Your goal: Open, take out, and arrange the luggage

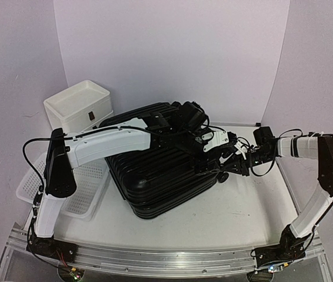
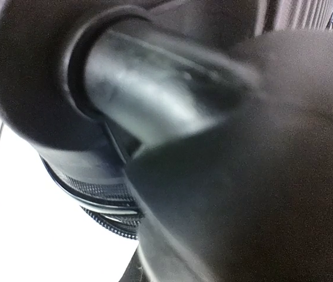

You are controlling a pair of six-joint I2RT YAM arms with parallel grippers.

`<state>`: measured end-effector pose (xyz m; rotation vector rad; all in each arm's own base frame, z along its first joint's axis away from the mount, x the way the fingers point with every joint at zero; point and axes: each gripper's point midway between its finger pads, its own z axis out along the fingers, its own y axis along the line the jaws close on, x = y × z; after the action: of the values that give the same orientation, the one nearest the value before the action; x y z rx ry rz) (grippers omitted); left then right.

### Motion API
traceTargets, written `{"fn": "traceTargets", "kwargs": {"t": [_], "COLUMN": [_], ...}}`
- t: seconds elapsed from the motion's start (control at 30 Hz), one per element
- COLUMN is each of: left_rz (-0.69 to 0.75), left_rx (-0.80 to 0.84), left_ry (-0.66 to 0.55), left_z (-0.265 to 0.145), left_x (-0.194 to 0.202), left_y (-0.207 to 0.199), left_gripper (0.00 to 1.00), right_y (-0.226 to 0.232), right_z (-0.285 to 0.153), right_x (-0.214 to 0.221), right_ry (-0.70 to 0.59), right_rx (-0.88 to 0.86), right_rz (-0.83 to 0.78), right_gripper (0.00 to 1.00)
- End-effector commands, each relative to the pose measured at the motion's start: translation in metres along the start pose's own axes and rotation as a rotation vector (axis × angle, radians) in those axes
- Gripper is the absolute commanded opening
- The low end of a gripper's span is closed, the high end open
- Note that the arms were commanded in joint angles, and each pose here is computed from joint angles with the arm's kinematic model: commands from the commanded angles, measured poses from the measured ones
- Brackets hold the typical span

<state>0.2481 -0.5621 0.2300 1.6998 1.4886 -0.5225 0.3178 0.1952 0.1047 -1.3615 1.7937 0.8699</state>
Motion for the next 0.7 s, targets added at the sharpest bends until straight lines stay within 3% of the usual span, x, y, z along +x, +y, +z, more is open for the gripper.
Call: {"fn": "traceTargets", "kwargs": {"t": [0.0, 0.13, 0.43, 0.67], "left_rz": [-0.023, -0.015, 0.077, 0.046], "left_rx": [-0.028, -0.013, -0.028, 0.014], "left_ry": [0.028, 0.023, 0.112, 0.201], "left_z": [-0.023, -0.02, 0.003, 0.006], "left_x": [-0.001, -0.002, 0.023, 0.054], "left_y": [0.006, 0.003, 0.007, -0.005], "left_gripper": [0.95, 0.98, 0.99, 0.89], "right_y": [0.004, 0.002, -0.01, -0.021], "right_z": [0.002, 0.003, -0.005, -0.019], "right_x": [-0.013, -0.009, -0.013, -0.017], "right_ry": [-0.053, -0.035, -0.1, -0.196], "right_rx": [-0.028, -0.013, -0.004, -0.041], "right_rz": [-0.051, -0.041, 0.037, 0.103], "right_gripper": [0.11, 0.0, 0.0, 0.0]}}
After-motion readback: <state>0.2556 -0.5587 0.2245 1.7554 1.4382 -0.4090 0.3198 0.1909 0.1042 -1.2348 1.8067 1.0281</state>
